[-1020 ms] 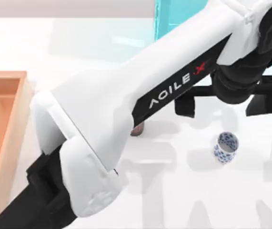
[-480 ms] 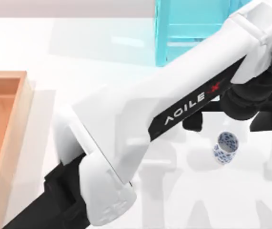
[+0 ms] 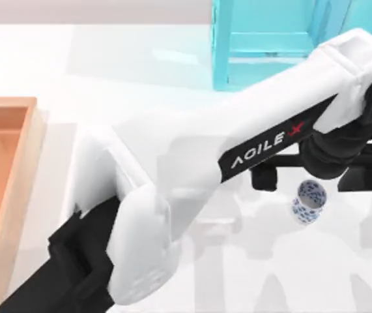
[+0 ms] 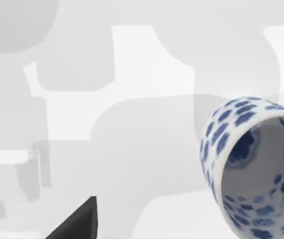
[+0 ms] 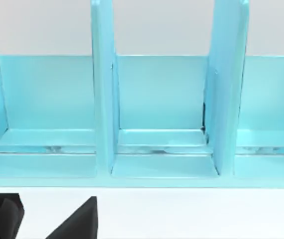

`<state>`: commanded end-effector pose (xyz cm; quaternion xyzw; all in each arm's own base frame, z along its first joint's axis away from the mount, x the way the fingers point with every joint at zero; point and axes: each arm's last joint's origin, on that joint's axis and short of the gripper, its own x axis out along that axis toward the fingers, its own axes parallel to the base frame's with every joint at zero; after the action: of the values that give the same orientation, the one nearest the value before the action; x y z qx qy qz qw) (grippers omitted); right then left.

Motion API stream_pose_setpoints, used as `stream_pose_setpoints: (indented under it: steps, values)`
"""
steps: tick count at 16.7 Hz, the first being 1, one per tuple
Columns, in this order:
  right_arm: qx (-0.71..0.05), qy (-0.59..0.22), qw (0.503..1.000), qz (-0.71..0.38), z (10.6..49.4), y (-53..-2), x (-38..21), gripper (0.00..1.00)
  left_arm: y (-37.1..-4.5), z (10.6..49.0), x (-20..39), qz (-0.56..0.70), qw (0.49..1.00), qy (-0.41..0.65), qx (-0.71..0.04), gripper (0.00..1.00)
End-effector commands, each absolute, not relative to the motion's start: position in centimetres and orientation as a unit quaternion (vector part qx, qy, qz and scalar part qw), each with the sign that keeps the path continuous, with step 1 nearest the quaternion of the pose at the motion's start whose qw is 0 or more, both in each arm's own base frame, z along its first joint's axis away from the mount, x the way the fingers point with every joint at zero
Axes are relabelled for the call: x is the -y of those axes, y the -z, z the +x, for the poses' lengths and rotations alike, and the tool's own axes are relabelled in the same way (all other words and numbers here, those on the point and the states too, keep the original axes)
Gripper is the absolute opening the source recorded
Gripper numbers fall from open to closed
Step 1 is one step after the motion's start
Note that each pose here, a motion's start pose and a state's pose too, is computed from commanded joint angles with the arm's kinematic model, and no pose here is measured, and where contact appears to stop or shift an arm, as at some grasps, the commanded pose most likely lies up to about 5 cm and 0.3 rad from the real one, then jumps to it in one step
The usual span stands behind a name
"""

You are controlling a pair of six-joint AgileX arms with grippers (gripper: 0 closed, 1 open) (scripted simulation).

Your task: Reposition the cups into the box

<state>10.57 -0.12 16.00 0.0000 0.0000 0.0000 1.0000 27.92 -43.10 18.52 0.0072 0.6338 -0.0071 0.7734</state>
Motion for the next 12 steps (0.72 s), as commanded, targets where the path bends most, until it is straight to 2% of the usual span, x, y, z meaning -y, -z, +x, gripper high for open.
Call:
stream_pose_setpoints:
  steps: [5, 11, 12]
  values:
    - [0.000, 0.000, 1.000, 0.000, 10.6, -16.0, 0.1, 1.00, -14.1, 28.4, 42.8, 0.007, 0.773, 0.007, -0.634, 1.00]
    - [0.000, 0.000, 1.000, 0.000, 10.6, -16.0, 0.1, 1.00, -13.6, 28.5, 42.8, 0.006, 0.774, 0.008, -0.633, 1.00]
    - [0.000, 0.000, 1.000, 0.000, 10.6, -16.0, 0.1, 1.00, -13.6, 28.5, 42.8, 0.006, 0.774, 0.008, -0.633, 0.92]
